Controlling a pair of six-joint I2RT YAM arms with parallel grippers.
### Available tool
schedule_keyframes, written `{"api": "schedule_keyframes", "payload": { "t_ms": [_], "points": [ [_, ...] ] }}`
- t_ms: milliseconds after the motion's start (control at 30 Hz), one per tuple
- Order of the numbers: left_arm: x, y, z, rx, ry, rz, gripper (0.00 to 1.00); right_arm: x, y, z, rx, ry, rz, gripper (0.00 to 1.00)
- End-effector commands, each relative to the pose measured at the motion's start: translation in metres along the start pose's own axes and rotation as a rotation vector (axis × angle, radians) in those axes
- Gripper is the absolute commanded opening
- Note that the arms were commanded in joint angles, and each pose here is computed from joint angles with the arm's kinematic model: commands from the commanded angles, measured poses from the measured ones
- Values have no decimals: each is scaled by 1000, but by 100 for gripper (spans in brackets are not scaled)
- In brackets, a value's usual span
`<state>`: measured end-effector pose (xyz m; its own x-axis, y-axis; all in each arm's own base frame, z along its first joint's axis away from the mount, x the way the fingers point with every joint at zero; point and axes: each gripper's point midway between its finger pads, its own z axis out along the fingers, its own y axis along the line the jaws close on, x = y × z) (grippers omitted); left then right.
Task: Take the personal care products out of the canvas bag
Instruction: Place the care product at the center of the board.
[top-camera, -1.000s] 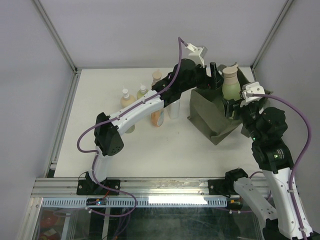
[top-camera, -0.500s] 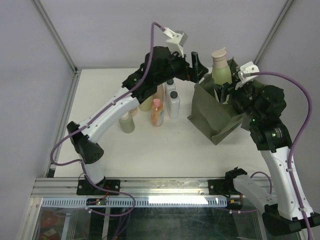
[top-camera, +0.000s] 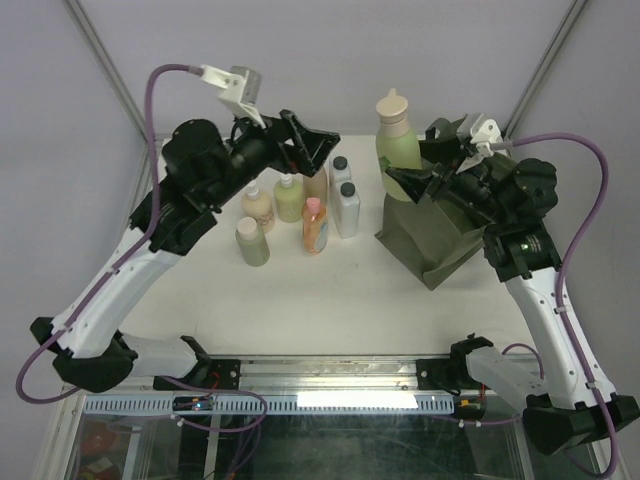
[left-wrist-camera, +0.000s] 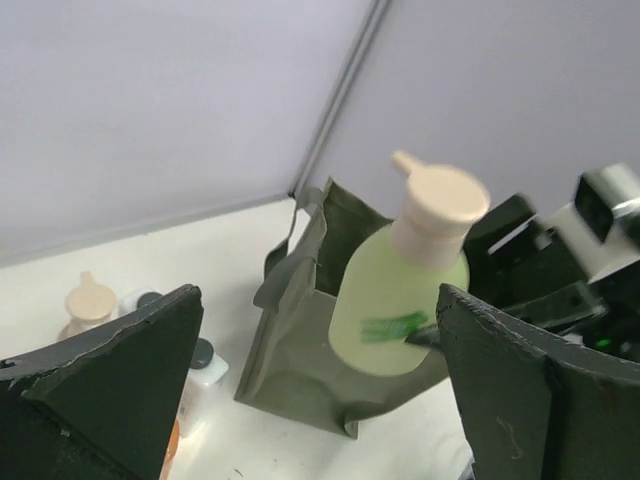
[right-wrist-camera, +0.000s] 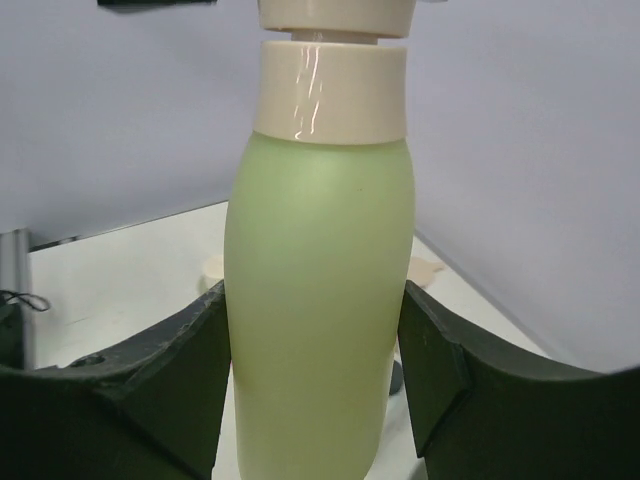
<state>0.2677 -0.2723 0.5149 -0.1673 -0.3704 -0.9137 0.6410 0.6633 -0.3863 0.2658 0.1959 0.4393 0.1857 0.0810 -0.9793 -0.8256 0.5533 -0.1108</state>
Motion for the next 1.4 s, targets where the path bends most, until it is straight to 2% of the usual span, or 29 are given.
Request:
{"api": "schedule_keyframes", "payload": {
  "t_ms": [0,100,333,533,800,933,1100,1267,1367],
  "points": [
    [-22,20,-25,-115,-70,12,99,-58,56,11,-256,-246,-102,0],
    [-32,26,-37,-159,-92,16,99,-34,89,24,-356,-237,-53,0],
    [-47,33,-53,-222,-103,39,99,19,152,57,-449,-251,-11,0],
    [-41,38,-66,-254,-65,8,99,70,174,78,-451,-274,8,0],
    [19,58,-90,-362,128,-136,98,122,182,95,-447,-311,-18,0],
    [74,77,-112,-487,303,-216,96,142,190,104,-463,-320,-25,0],
    [141,101,-144,-700,548,-294,99,167,191,114,-453,-321,-13,0],
    [158,103,-155,-803,583,-406,99,180,192,115,-454,-294,-25,0],
    [168,100,-150,-773,596,-432,99,184,193,113,-461,-284,-21,0]
  ]
}}
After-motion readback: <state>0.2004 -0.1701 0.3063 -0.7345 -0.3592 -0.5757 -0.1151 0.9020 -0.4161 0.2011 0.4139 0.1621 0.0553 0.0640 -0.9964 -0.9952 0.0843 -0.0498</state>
